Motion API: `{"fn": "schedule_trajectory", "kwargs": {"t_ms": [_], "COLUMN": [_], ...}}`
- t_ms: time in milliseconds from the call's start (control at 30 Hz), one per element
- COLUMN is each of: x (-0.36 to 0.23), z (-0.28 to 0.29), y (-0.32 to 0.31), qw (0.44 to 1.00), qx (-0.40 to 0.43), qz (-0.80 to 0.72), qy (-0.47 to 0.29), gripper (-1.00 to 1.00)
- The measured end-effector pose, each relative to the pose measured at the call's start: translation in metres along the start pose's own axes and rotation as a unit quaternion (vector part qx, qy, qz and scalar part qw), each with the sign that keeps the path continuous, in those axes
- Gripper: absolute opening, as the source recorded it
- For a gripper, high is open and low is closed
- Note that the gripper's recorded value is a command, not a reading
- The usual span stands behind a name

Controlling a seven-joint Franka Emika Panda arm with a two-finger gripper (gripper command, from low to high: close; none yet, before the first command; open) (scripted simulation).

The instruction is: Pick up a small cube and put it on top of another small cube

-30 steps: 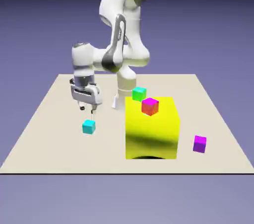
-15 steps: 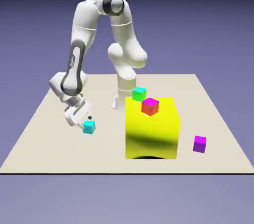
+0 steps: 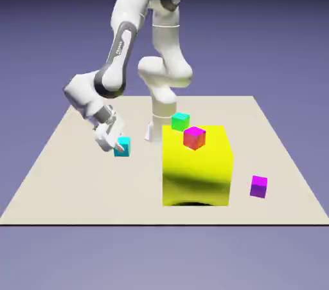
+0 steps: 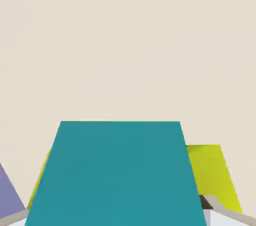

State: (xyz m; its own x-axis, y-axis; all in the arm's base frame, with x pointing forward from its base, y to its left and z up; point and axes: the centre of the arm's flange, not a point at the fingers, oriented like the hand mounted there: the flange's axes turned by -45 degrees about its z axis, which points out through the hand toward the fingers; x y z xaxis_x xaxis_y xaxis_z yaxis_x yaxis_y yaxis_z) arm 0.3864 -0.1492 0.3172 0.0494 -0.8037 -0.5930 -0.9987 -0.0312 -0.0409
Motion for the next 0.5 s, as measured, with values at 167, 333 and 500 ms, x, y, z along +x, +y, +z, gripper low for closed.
{"fn": "schedule_trajectory", "kwargs": {"t_ms": [167,333,500], "x": [-0.17,-0.199,-0.195], "z": [0.002,0.038,0.053], "y": [-0.041,-0.037,-0.034], "qw": [0.994,0.991,0.991], "qx": [-0.076,-0.093,-0.093], "qz": [-0.082,-0.099,-0.098], "qy": [0.013,0.018,0.019], "gripper": [-1.0,-1.0,1.0]}}
